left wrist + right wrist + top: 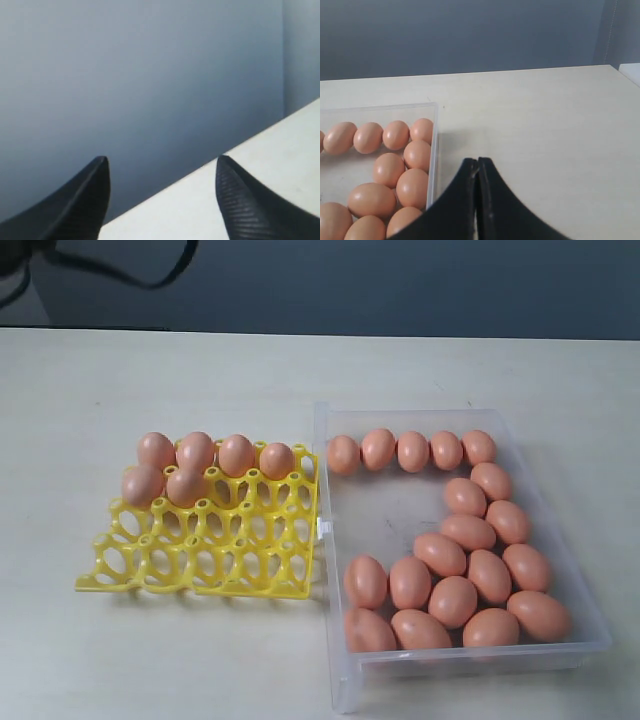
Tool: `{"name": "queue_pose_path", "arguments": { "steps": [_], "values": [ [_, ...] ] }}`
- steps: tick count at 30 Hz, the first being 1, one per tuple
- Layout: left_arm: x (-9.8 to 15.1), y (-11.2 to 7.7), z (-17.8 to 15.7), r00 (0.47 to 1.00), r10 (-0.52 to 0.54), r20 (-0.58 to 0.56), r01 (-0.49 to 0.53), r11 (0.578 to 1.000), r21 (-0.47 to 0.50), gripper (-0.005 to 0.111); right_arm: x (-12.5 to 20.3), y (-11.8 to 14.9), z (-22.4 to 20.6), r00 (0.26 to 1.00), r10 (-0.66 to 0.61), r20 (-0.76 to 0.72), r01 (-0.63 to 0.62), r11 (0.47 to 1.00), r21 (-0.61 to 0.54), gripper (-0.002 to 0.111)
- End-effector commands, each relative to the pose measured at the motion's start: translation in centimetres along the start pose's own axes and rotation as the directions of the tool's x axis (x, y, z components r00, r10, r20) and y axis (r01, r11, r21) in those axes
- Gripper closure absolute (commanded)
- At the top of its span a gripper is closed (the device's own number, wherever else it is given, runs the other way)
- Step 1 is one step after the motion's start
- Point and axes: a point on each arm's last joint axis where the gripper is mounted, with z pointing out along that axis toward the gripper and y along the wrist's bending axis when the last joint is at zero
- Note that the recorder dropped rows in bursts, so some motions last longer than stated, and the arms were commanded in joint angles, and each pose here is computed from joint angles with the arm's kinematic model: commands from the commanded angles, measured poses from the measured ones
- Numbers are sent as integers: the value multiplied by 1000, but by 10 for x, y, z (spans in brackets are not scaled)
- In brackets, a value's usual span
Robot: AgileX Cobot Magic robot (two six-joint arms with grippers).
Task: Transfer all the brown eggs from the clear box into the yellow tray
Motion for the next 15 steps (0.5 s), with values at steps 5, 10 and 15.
{"name": "queue_pose_path", "arguments": {
  "steps": [5,10,15],
  "values": [
    [68,-11,-35,983,-28,-179,34,999,29,48,0,0,0,1000,-5,9,5,1000,0,109],
    [57,-7,-60,992,-46,-119,50,998,38,48,0,0,0,1000,-5,9,5,1000,0,109],
    [36,1,-85,997,-70,-23,71,997,20,48,0,0,0,1000,-5,9,5,1000,0,109]
  ]
}}
